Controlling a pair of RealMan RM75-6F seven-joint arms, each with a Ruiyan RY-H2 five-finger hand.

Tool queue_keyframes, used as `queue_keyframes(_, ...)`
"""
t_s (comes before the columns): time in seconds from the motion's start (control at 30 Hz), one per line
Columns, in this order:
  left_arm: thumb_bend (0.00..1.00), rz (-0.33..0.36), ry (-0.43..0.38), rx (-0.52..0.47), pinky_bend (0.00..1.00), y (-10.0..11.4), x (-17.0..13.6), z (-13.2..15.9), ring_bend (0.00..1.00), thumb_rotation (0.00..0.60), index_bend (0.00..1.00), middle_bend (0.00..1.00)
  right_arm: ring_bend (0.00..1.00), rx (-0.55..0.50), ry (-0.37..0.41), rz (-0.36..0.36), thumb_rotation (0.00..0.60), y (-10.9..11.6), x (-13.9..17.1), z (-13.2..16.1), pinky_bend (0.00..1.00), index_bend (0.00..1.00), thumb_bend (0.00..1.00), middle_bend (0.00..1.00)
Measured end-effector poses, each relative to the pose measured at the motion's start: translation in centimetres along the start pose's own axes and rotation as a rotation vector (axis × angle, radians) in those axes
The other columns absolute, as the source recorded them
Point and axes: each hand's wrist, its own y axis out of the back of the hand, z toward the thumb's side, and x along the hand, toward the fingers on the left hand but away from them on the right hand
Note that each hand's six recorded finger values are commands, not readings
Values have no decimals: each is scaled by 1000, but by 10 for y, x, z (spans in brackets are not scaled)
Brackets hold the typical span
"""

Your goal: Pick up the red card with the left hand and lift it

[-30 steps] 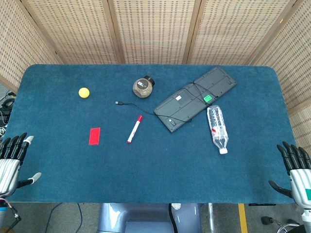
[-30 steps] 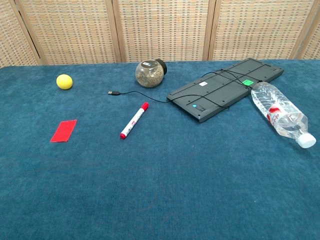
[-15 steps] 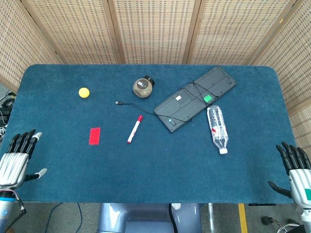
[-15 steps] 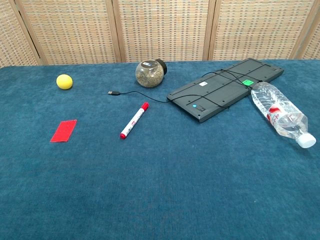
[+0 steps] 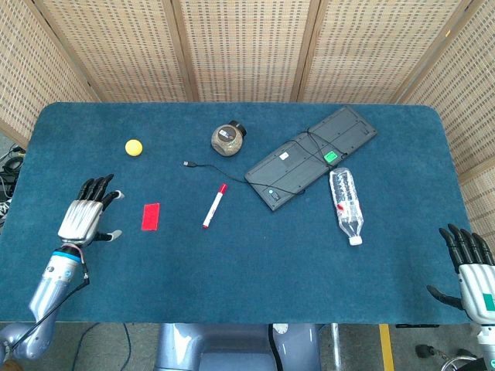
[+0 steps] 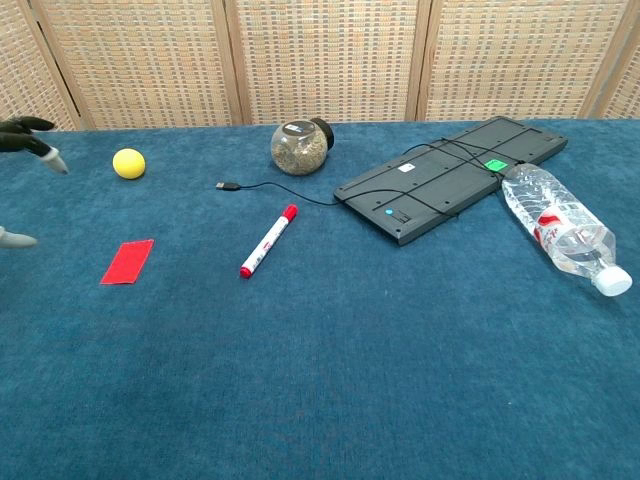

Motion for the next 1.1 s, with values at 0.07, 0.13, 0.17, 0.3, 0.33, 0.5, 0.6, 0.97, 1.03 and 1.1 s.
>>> queue_keyframes(0.07,126,-26,-1,-8,0,-13,10,5,0,600,334,0,0,-4,-7,10,600,-2,-2,-2,0,0,0,0)
queue_keyframes(0.13,137,-46,-3,-17,0,-26,18,12,0,600,335,0,0,-7,-11,15,600,-3,-4,-4,0,0,0,0)
queue_keyframes(0.17,142,-50,-5,-19,0,-31,21,15,0,600,335,0,0,-10,-12,17,600,-3,-4,-5,0,0,0,0)
queue_keyframes(0.3,148,-62,-7,-24,0,-45,29,24,0,600,339,0,0,-17,-11,17,600,-3,-4,-5,0,0,0,0)
queue_keyframes(0.33,149,-66,-6,-25,0,-47,30,25,0,600,341,0,0,-18,-10,17,600,-3,-4,-5,0,0,0,0)
queue_keyframes(0.5,154,-82,-1,-28,0,-56,32,26,0,600,349,0,0,-26,-6,19,600,-2,-3,-5,0,0,0,0)
queue_keyframes(0.6,153,-85,3,-41,0,-61,35,28,0,600,350,0,0,-35,-4,24,600,-3,-3,-5,0,0,0,0)
queue_keyframes(0.97,154,-78,16,-48,0,-67,42,28,0,600,353,0,0,-41,-3,38,600,-5,-5,-6,0,0,0,0)
queue_keyframes(1.03,154,-80,18,-52,0,-69,42,28,0,600,355,0,0,-41,-4,39,600,-5,-5,-6,0,0,0,0)
queue_keyframes(1.1,154,-84,21,-55,0,-72,43,28,0,600,357,0,0,-41,-4,41,600,-6,-5,-6,0,0,0,0)
